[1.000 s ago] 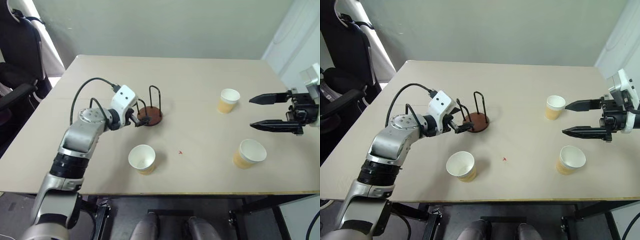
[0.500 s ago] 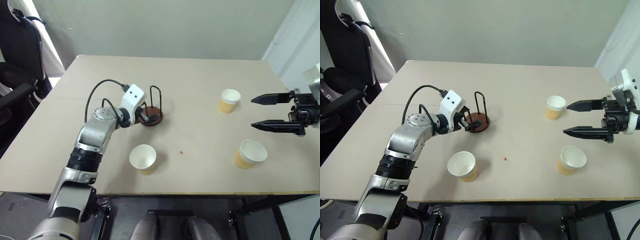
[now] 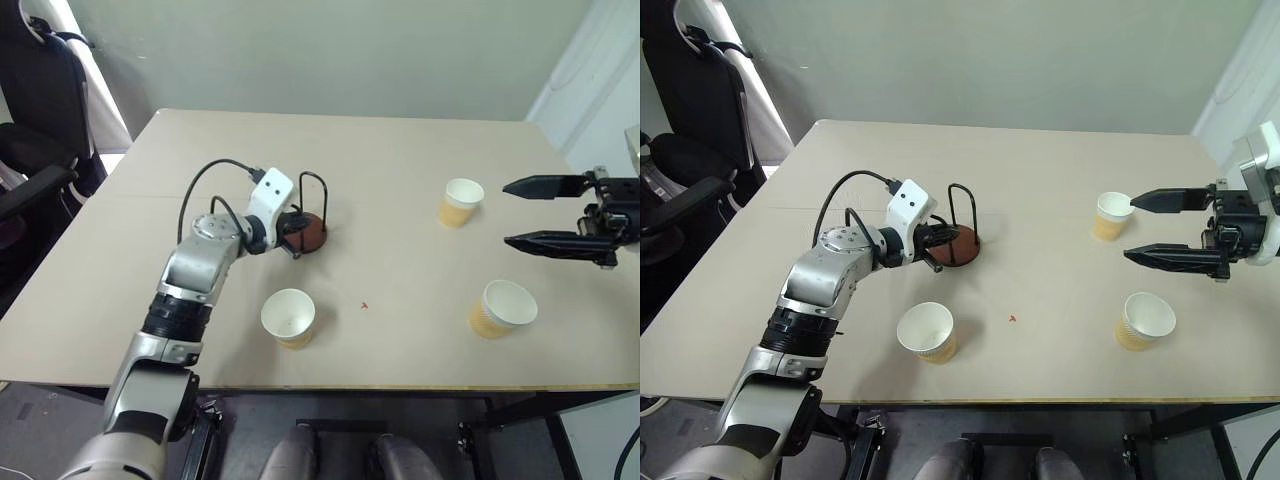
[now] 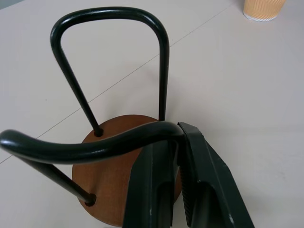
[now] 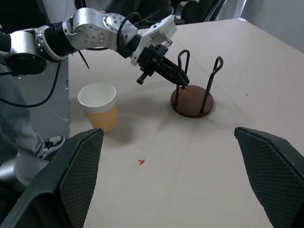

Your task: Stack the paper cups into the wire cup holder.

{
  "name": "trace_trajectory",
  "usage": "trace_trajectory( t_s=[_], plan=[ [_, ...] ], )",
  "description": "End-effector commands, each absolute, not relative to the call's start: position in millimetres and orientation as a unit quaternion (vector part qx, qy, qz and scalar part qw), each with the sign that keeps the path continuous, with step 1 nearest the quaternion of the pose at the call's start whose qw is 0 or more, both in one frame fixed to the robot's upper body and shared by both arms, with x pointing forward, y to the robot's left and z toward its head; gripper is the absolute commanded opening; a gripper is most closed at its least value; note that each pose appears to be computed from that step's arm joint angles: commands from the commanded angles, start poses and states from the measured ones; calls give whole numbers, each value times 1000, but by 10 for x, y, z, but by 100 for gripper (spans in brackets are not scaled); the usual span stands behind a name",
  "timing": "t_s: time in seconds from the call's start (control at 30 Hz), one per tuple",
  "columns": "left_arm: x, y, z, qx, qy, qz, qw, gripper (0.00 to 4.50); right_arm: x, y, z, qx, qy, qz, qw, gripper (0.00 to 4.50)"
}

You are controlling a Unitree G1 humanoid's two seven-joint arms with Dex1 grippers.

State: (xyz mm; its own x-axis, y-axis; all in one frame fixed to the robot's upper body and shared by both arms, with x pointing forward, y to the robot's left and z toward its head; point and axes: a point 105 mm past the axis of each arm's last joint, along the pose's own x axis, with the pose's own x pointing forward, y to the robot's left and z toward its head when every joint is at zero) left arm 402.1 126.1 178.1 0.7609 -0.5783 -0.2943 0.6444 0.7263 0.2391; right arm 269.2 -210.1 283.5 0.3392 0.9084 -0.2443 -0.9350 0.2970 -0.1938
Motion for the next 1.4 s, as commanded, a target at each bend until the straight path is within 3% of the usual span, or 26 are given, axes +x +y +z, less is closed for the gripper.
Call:
trace_trajectory(
  t_s=[0.03, 0.2, 0.3, 0.53, 0.83, 0.93, 1.23, 1.4],
  plan=[
    [4045, 1240, 2076, 175, 56, -331, 926, 2, 2633, -2110, 2961, -167, 22, 568, 806, 450],
    [3849, 1007, 2432, 165, 7, -410, 897, 2, 2647, -2109, 2950, -169, 23, 566, 807, 450],
    [3367, 830, 2691, 169, -9, -544, 822, 2, 2657, -2116, 2946, -171, 24, 563, 808, 450],
    [2803, 792, 2473, 207, 58, -658, 722, 2, 2648, -2126, 2938, -173, 23, 560, 810, 450],
    [2894, 756, 2053, 266, 87, -633, 722, 2, 2641, -2143, 2925, -173, 25, 554, 814, 450],
    [2968, 699, 2074, 259, 74, -620, 737, 2, 2636, -2146, 2928, -174, 26, 553, 814, 450],
    [2803, 569, 1986, 240, 92, -648, 717, 2, 2621, -2166, 2909, -179, 29, 546, 818, 450],
    [2828, 523, 1967, 234, 94, -642, 724, 2, 2623, -2173, 2896, -178, 30, 544, 820, 450]
  ],
)
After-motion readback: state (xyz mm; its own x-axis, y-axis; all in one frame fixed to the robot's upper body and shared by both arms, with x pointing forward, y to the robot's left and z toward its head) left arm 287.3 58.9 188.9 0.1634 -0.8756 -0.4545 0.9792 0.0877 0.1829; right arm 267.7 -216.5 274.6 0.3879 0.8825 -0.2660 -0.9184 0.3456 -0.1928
